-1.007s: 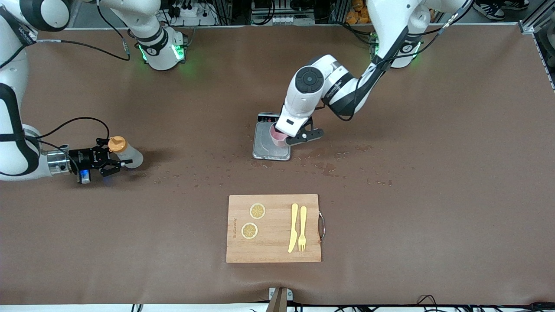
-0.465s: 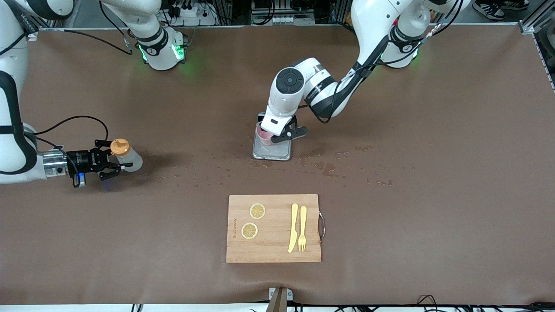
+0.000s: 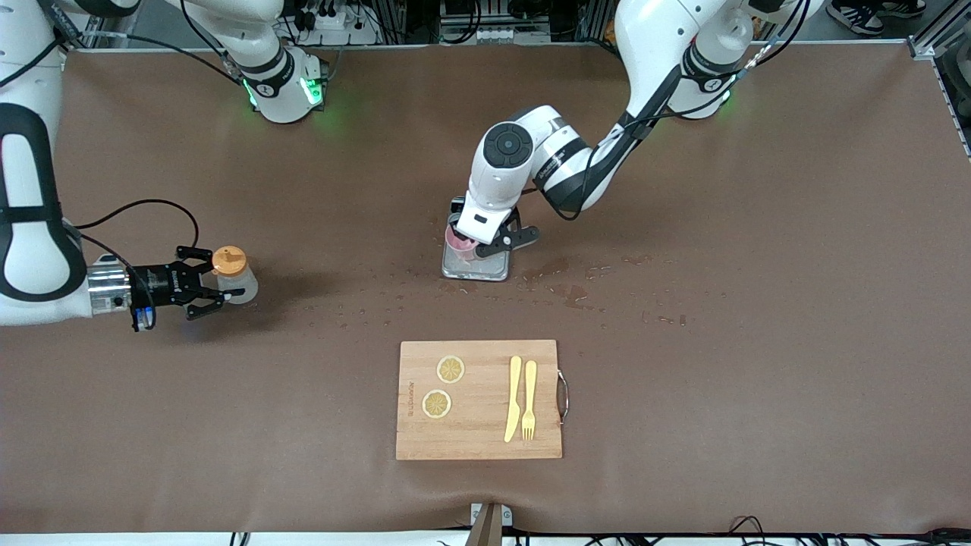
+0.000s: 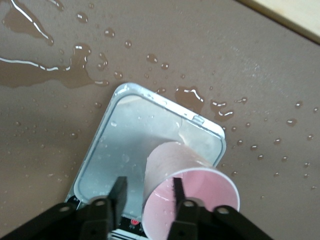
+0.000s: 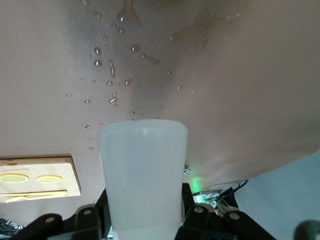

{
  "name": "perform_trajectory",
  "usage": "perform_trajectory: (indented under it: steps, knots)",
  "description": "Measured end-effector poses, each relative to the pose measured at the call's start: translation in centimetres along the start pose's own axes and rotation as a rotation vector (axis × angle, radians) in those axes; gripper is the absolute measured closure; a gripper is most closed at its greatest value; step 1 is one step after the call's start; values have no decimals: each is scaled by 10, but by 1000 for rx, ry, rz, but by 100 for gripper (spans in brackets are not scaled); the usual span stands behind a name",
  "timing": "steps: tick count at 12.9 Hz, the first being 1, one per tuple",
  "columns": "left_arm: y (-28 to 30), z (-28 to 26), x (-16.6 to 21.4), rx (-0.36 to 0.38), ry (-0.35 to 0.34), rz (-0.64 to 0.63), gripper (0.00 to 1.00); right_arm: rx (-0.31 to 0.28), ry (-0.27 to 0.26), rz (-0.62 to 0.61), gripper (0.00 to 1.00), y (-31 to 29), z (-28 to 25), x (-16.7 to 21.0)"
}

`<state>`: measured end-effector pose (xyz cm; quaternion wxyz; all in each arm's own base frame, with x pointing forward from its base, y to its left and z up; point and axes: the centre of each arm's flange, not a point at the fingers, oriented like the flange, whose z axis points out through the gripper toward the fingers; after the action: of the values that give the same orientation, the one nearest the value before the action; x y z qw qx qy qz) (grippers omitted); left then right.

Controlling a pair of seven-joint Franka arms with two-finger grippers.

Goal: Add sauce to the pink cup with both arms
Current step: 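Release the cup and raise the left gripper while the right gripper lifts the bottle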

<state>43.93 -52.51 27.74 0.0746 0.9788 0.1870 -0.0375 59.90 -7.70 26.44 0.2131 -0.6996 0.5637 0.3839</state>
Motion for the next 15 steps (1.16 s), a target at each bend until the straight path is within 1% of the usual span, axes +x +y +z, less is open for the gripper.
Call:
perform_trajectory:
  steps: [2, 4, 5, 7, 9, 12, 15]
  knots:
    - [2, -4, 4, -6, 6, -2, 28, -11, 29, 22, 44, -3, 7, -24]
    - [0, -7, 7, 11, 4, -6, 6, -18, 45, 37, 44, -5, 10, -39]
    - [-3, -12, 11, 29, 3, -4, 0, -21, 54, 50, 44, -6, 11, -43]
    - [-11, -31, 23, 74, 0, 22, 0, -28, 89, 92, 44, -9, 14, -58]
    - [-24, -72, 50, 85, 17, 37, 0, -31, 145, 133, 44, -18, 25, -92]
    - [-66, -140, 106, 110, 37, 80, 0, -41, 249, 167, 45, -28, 51, -144]
    - [-113, -189, 157, 110, 34, 147, 0, -63, 359, 200, 45, -31, 71, -180]
